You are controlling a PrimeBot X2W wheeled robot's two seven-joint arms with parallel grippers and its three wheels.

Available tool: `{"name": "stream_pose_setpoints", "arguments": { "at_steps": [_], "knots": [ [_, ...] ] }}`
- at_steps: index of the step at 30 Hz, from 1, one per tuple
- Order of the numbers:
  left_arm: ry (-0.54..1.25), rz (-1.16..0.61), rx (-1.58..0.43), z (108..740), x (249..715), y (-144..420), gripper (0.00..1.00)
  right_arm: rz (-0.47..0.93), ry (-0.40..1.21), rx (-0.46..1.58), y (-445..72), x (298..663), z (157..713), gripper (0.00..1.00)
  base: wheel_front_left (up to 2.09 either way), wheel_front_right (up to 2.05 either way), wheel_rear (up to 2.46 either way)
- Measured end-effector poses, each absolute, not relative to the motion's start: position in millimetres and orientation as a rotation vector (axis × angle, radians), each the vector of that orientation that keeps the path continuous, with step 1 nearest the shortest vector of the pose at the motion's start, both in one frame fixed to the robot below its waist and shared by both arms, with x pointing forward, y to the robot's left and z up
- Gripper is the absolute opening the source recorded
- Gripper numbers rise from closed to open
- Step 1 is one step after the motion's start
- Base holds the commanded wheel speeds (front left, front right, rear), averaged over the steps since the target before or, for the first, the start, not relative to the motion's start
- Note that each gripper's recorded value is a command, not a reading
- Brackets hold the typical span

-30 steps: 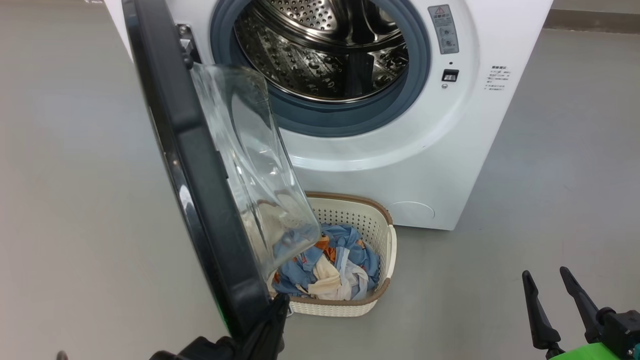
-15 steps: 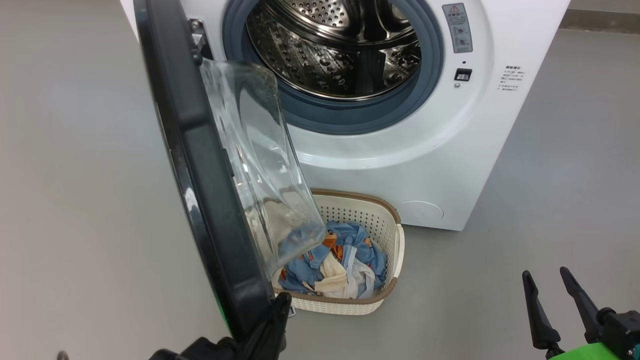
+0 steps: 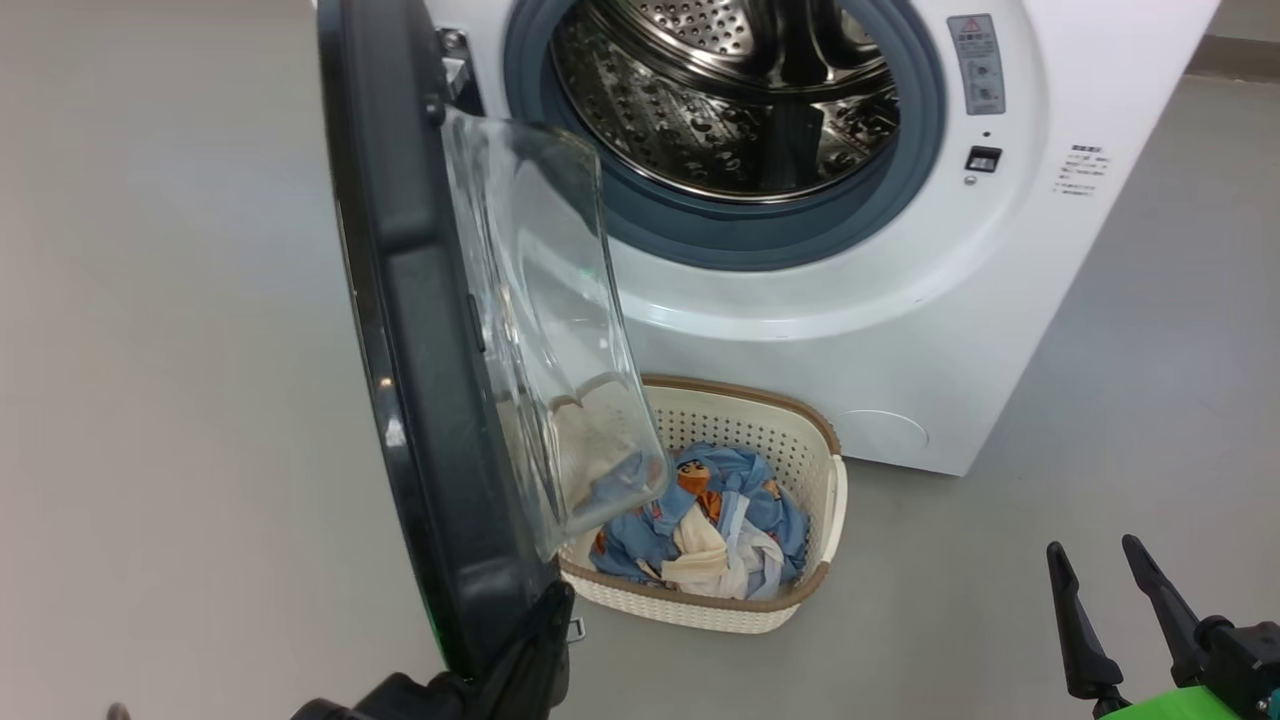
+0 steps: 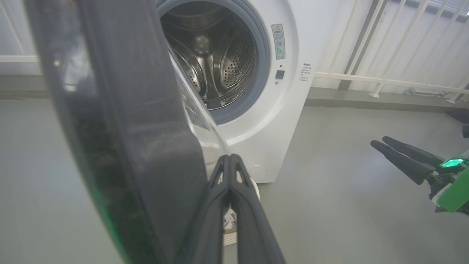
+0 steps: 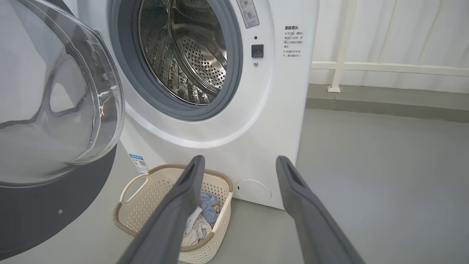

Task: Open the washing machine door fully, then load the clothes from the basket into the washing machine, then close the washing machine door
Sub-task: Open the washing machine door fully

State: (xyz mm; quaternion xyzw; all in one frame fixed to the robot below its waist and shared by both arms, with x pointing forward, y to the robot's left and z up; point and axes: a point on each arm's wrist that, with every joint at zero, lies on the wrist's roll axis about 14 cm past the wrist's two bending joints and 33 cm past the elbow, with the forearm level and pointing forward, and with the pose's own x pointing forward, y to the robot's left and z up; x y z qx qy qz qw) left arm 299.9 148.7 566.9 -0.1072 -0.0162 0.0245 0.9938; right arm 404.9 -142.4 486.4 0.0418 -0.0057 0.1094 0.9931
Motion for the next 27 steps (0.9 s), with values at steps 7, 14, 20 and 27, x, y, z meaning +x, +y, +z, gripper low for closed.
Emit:
{"name": "stream_pose_setpoints", "arguments": {
  "at_steps": [7, 14, 20, 27],
  "knots": [
    [-0.043, 0.138, -0.206, 565.9, 292.1, 172.1, 0.00, 0.268, -0.011, 0.085, -124.9, 410.7, 486.6, 1.00, 0.00, 0.00, 0.00],
    [-0.056, 0.265, -0.194, 562.4, 281.8, 207.0, 0.00, 0.314, -0.010, 0.086, -108.8, 414.0, 486.6, 1.00, 0.00, 0.00, 0.00],
    [-0.070, 0.388, -0.181, 556.3, 274.5, 241.9, 0.00, 0.342, 0.000, 0.083, -99.9, 416.3, 483.3, 1.00, 0.00, 0.00, 0.00],
    [-0.102, 0.529, -0.174, 549.6, 271.8, 285.9, 0.00, 0.347, 0.018, 0.067, -103.3, 419.4, 476.3, 1.00, 0.00, 0.00, 0.00]
  ]
}}
